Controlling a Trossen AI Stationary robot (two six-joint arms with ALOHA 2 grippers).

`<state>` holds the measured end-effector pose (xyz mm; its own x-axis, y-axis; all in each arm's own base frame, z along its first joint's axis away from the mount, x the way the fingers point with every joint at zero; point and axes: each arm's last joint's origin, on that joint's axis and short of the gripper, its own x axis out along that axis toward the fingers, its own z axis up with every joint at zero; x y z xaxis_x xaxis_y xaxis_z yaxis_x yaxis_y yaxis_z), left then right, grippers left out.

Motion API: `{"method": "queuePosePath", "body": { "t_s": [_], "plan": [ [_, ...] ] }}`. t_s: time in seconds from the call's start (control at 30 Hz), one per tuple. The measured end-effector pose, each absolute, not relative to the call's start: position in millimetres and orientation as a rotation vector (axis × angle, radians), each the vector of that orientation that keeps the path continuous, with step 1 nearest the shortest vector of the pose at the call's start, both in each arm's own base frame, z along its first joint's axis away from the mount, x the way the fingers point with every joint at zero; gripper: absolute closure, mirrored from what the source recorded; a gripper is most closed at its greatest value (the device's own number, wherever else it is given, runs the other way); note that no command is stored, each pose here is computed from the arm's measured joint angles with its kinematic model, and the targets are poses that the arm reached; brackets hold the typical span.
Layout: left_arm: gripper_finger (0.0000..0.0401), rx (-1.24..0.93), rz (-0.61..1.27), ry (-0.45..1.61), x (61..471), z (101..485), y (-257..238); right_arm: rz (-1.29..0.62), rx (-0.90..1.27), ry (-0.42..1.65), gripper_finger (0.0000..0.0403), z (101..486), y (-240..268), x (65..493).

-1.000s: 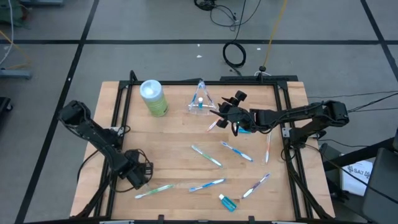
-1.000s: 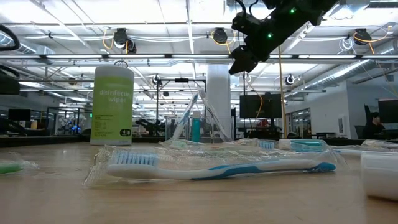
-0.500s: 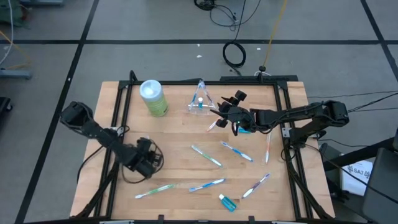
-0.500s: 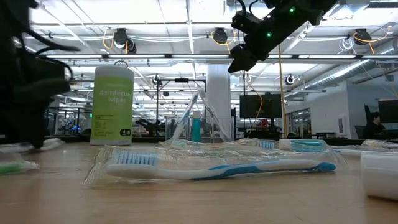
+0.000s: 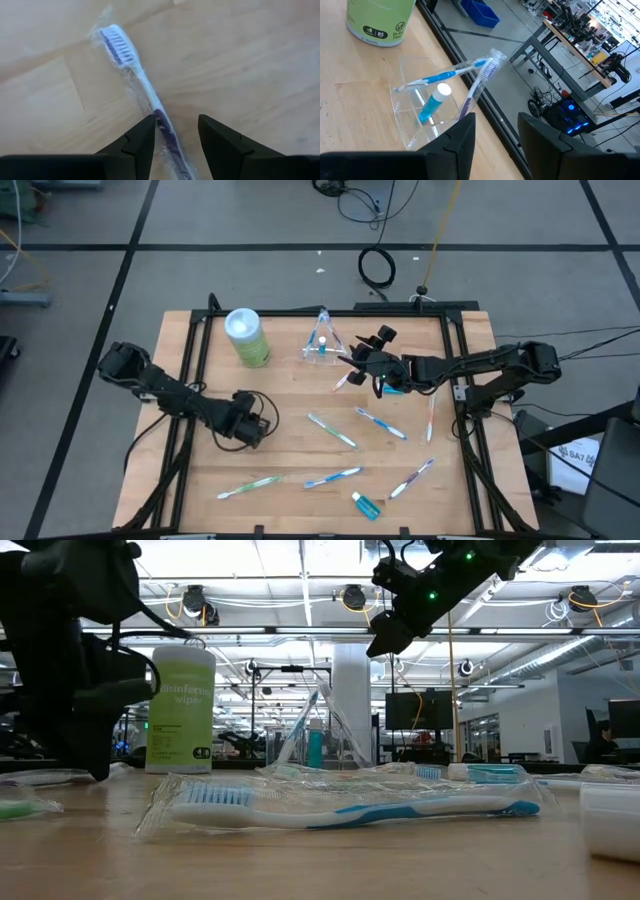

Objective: Pick & Place toothbrushing station
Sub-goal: Put the left violet toothbrush into the transparent organizer

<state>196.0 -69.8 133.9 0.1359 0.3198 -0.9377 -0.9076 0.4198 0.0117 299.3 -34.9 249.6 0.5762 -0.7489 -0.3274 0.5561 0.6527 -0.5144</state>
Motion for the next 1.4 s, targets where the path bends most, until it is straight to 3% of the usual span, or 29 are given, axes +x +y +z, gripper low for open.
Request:
{"method": "queuePosePath", "body": {
  "t_s": [0.2,0.5,0.7,1.4],
  "plan": [
    [0.0244,-0.595,0.926,1.152,198,134,-65,-0.786,-0.378,0.558,0.0264,250,-35,299],
    [0.0244,-0.628,0.947,1.01,208,136,-59,-0.785,-0.378,0.558,0.0264,250,-35,299],
    [0.0244,-0.533,0.885,1.066,211,136,-53,-0.786,-0.378,0.558,0.0264,250,-35,299],
    [0.0245,-0.674,1.013,0.983,209,124,-28,-0.786,-0.378,0.558,0.0264,250,-35,299]
  ]
}}
